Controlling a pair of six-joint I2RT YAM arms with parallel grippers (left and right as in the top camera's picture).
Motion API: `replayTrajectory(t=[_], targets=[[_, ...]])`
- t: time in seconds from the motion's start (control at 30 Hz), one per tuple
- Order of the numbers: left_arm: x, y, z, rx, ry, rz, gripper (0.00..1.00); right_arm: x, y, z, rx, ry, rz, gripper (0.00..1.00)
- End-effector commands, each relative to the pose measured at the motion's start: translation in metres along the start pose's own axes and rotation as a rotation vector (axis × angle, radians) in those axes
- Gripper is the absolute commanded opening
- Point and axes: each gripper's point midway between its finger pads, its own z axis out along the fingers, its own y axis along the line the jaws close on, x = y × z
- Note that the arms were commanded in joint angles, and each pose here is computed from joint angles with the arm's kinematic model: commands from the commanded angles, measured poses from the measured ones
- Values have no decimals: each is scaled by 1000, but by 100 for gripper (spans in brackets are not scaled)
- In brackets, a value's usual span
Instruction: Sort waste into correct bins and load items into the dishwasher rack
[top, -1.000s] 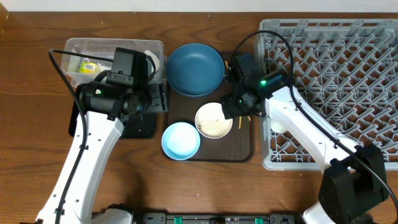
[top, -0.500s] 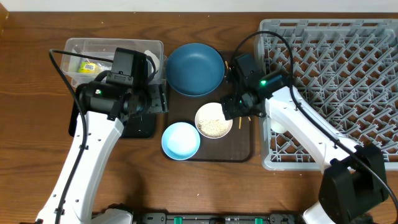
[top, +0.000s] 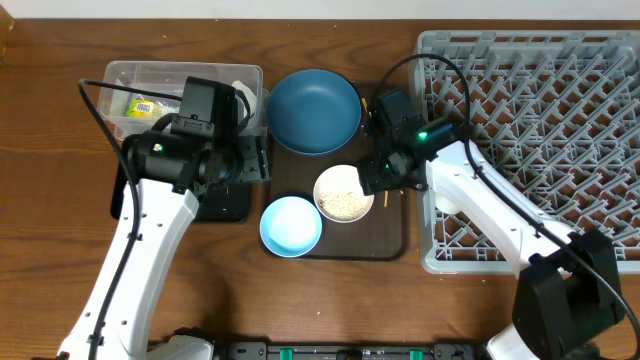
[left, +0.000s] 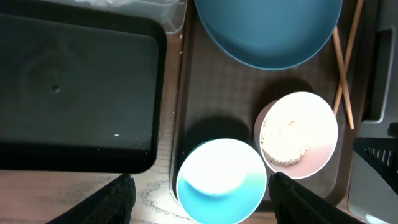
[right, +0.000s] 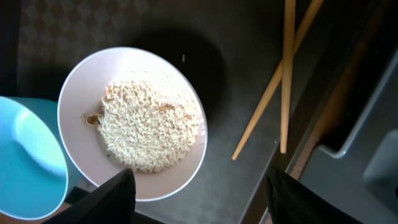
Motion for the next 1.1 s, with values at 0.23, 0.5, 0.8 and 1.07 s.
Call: replayTrajectory(t=[0.23, 0.5, 0.8, 1.07], targets=[[-2, 1, -1, -9, -7, -35, 72, 10, -2, 18, 0, 12, 7, 62], [-3, 0, -1, -8, -10, -45, 72, 2, 1, 19, -11, -24, 4, 62], [-4, 0, -1, -7, -12, -78, 72, -2, 2, 19, -17, -41, 6, 62], [-2, -6, -1, 2, -11, -69, 71, -10, 6, 13, -54, -56, 25, 64]])
